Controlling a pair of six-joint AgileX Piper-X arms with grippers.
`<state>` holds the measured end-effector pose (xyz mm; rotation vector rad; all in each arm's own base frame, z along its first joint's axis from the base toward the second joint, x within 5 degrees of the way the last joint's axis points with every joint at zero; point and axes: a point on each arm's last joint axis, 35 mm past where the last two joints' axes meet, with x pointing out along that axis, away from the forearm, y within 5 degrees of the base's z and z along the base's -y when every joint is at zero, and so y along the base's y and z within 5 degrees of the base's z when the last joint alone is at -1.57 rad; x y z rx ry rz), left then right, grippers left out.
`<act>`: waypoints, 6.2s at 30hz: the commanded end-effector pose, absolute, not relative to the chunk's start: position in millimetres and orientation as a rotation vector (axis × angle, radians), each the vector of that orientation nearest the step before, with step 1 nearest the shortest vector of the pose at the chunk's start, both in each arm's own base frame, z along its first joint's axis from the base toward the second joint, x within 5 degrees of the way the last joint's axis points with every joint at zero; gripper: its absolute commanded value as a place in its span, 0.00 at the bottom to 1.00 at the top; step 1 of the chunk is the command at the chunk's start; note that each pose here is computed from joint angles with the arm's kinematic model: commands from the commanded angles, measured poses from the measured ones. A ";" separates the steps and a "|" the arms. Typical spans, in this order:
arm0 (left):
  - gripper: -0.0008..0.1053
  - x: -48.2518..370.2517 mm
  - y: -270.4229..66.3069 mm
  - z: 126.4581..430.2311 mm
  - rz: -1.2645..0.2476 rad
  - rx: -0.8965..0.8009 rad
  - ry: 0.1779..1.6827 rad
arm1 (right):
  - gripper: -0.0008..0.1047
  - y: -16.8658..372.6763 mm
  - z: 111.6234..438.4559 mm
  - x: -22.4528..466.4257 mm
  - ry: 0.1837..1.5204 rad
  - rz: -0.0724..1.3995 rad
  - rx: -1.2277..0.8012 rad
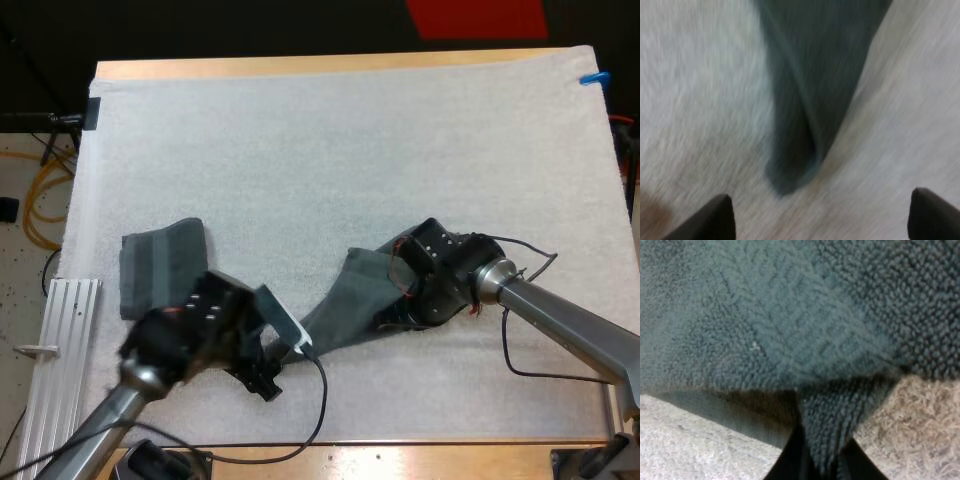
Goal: Pick towel from pile fold and stack
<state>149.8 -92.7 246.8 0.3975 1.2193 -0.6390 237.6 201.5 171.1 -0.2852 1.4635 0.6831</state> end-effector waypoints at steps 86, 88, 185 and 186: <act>0.01 112.7 -45.4 340.7 -0.850 -0.672 1.106 | 0.01 159.6 396.0 99.0 1.075 1.022 -0.320; 0.01 108.2 -43.2 342.3 -0.788 -0.635 1.078 | 0.01 160.1 394.6 99.7 1.079 1.005 -0.323; 0.68 138.7 -27.9 304.6 -0.315 -0.130 1.047 | 0.62 87.3 286.6 135.8 1.011 0.424 -0.031; 0.69 141.0 -28.1 297.7 -0.307 -0.132 1.077 | 0.62 90.0 278.1 139.2 1.019 0.430 -0.013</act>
